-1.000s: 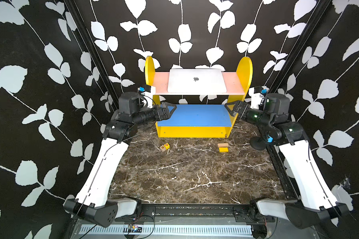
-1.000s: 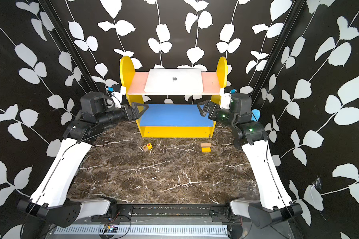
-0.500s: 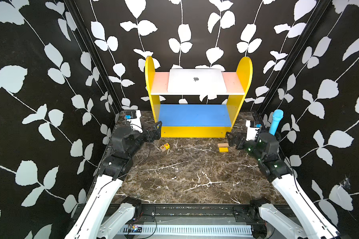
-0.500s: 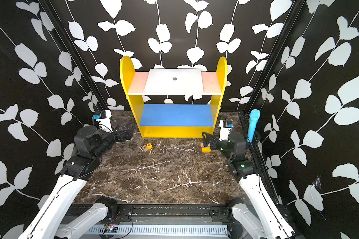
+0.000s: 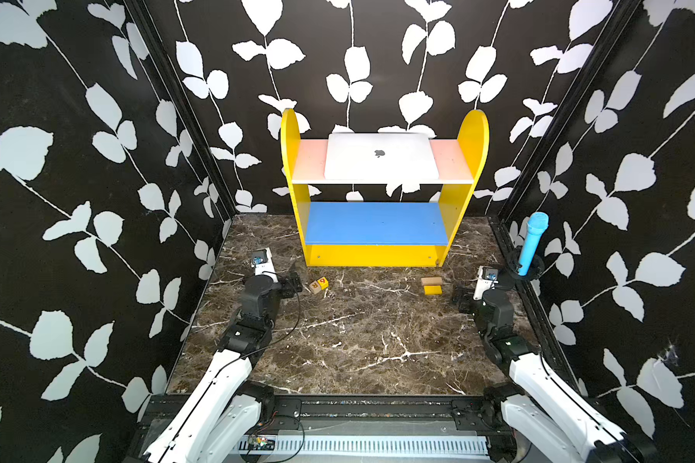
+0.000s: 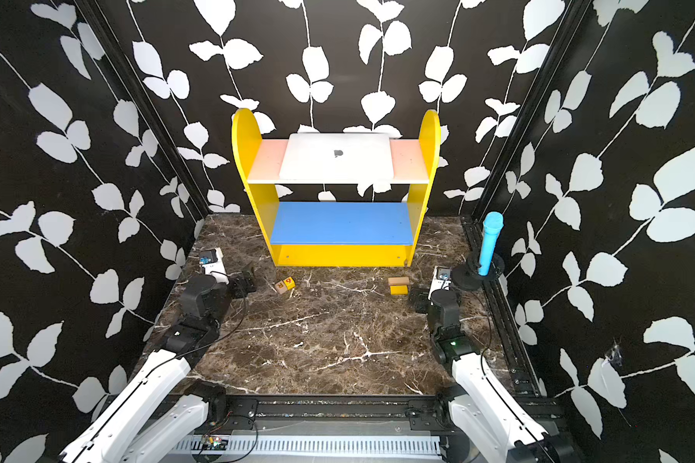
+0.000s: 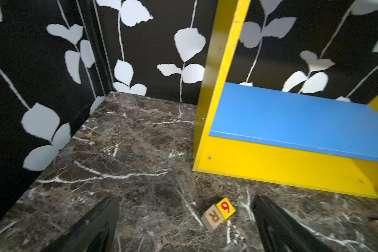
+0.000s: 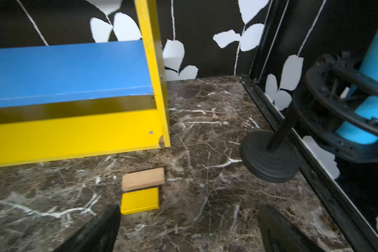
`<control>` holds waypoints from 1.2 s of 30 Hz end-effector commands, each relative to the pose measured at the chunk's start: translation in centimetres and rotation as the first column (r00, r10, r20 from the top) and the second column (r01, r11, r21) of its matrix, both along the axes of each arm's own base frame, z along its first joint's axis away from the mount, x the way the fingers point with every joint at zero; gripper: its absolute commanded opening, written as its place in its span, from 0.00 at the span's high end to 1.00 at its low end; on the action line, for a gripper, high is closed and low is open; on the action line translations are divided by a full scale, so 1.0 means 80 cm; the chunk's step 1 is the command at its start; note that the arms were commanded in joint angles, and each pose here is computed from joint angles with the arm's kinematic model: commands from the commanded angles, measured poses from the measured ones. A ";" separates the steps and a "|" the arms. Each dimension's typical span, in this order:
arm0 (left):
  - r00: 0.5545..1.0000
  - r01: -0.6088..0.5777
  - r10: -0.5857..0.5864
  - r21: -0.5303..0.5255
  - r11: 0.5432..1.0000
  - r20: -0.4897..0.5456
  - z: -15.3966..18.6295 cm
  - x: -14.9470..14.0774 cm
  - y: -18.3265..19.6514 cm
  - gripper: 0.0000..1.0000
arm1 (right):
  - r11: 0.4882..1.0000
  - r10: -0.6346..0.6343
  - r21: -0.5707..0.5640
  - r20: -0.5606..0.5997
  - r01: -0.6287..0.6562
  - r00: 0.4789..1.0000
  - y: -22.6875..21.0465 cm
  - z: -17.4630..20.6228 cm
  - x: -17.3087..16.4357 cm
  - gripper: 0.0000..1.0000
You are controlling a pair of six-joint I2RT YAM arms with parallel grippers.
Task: Close the laptop lid and set it aside
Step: Reset both arms
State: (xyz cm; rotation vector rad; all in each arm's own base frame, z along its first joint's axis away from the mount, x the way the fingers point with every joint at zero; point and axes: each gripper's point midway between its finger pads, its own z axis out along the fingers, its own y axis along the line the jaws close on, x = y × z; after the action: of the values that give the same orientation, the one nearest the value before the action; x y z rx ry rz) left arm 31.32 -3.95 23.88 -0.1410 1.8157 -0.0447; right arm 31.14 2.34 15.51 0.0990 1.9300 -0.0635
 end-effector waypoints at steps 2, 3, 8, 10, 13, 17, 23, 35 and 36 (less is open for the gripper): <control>0.983 -0.159 0.152 0.067 0.985 0.098 -0.005 0.006 0.035 0.01 | 0.982 -0.178 -0.055 0.092 0.183 0.980 -0.040 0.017 0.005 0.00; 0.981 -0.177 0.168 0.086 0.980 0.101 -0.014 0.007 0.039 0.01 | 0.980 -0.170 -0.086 0.098 0.179 0.981 -0.040 0.018 0.007 0.00; 0.967 -0.255 0.240 0.234 0.938 0.089 -0.053 0.013 0.057 0.01 | 0.964 -0.191 -0.174 0.065 0.200 0.979 -0.050 -0.004 0.015 0.00; 0.968 -0.251 0.236 0.314 0.916 0.086 -0.067 0.020 0.058 0.01 | 0.960 -0.194 -0.196 0.046 0.200 0.980 -0.051 -0.023 0.019 0.00; 0.973 -0.229 0.225 0.376 0.898 0.056 -0.090 0.033 0.058 0.02 | 0.953 -0.194 -0.230 0.029 0.196 0.981 -0.050 -0.034 0.032 0.00; 0.977 -0.208 0.212 0.381 0.901 0.033 -0.123 0.051 0.065 0.01 | 0.947 -0.179 -0.259 0.075 0.192 0.981 -0.049 -0.028 0.049 0.00; 0.990 -0.144 0.138 0.326 0.934 0.044 -0.144 0.075 0.064 0.01 | 0.947 -0.096 -0.295 0.123 0.129 0.988 -0.033 -0.029 0.066 0.00; 0.995 -0.061 0.081 0.292 0.954 -0.057 -0.171 0.106 0.065 0.01 | 0.969 -0.043 -0.244 0.017 0.046 0.999 -0.037 -0.058 0.097 0.00; 0.994 -0.060 0.083 0.289 0.955 -0.066 -0.172 0.105 0.065 0.02 | 0.978 -0.048 -0.204 0.000 0.047 0.999 -0.044 -0.064 0.099 0.00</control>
State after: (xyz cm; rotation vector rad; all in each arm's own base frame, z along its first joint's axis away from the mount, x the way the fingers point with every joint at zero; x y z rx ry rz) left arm 39.32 1.36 9.69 0.0074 1.8760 0.3217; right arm 38.25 -0.60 10.38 -0.0318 1.8908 -0.3769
